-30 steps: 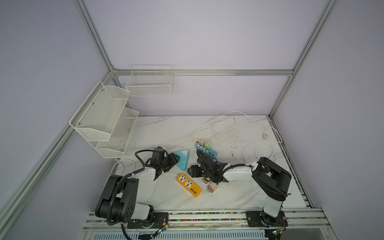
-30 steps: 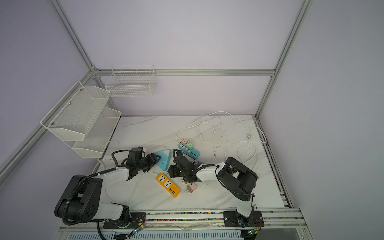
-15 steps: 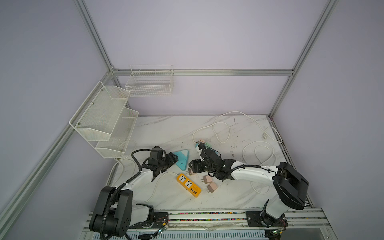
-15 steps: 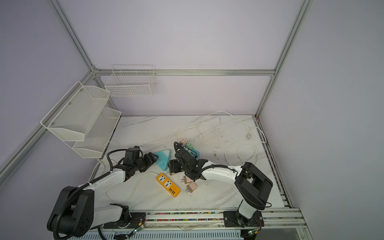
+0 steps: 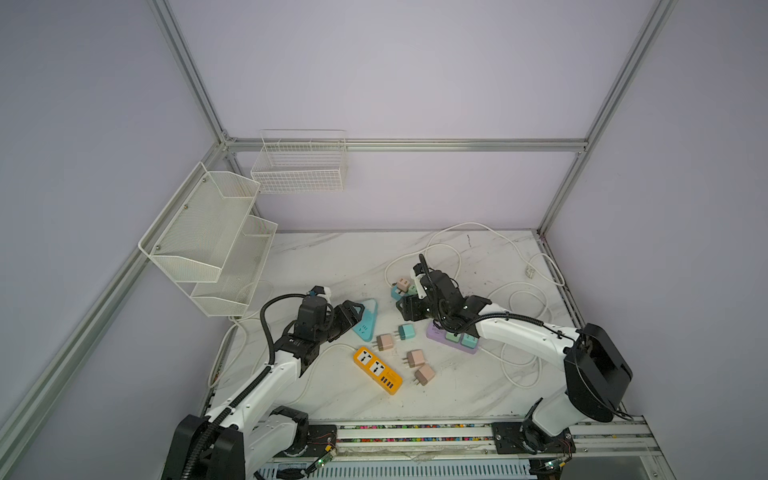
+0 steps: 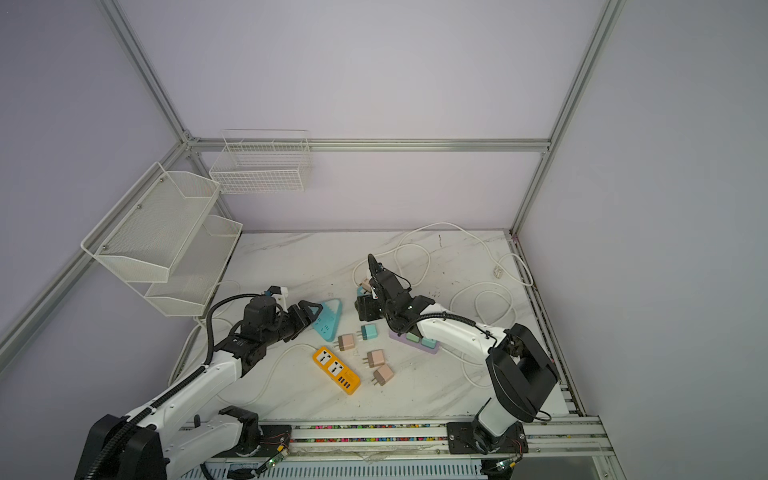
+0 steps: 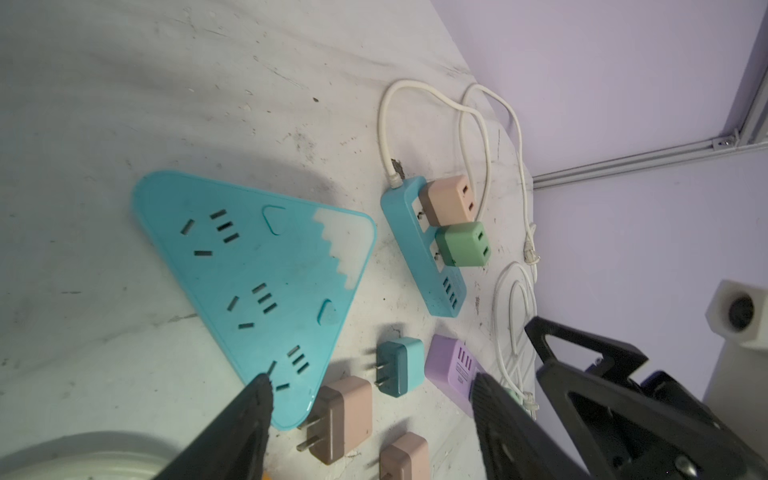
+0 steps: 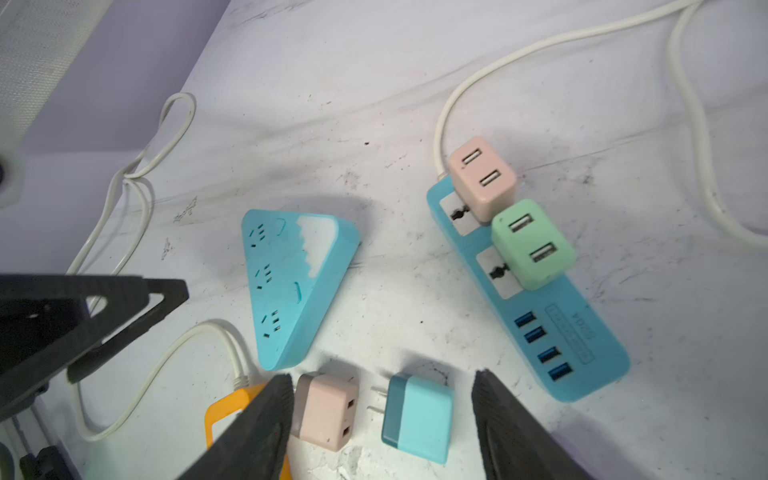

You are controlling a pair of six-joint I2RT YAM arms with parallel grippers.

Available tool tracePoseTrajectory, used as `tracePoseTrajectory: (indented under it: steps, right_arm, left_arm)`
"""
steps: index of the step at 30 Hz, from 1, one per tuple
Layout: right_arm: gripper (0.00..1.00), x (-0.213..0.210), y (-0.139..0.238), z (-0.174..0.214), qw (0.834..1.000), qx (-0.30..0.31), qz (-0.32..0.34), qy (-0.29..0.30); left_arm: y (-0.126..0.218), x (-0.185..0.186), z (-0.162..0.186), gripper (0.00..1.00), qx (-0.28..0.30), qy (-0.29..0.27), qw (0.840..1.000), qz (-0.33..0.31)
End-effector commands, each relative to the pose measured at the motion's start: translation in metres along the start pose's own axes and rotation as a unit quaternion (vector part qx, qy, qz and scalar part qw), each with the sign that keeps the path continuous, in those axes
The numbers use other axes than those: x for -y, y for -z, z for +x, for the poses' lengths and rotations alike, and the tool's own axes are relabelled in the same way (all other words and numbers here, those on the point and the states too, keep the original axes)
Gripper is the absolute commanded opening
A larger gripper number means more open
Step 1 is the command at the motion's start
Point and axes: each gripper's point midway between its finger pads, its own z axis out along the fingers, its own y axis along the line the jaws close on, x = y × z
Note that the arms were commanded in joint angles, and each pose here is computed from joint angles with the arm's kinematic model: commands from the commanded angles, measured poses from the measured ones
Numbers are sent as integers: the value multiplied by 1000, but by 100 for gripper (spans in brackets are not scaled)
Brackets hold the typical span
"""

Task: Pull the plug off the socket
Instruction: 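Move the right gripper to the green adapter on the long teal strip and close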

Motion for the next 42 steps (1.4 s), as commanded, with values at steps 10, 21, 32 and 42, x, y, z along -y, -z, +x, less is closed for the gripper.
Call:
tracePoseTrajectory:
  steps: [10, 21, 32, 42]
  right_arm:
    - [71, 21, -27, -3, 997, -45, 25, 61]
    - [70, 47, -45, -8, 991, -55, 87, 87]
    - [66, 71, -59, -14, 988, -64, 109, 91]
    - [57, 81, -78, -6, 985, -88, 103, 103]
  left_arm:
    - [-12, 46, 22, 76, -4, -22, 999, 35]
    - [-28, 57, 29, 76, -11, -29, 999, 39]
    - [-35, 69, 29, 76, -14, -36, 998, 48]
    - [-43, 79, 29, 76, -21, -43, 997, 53]
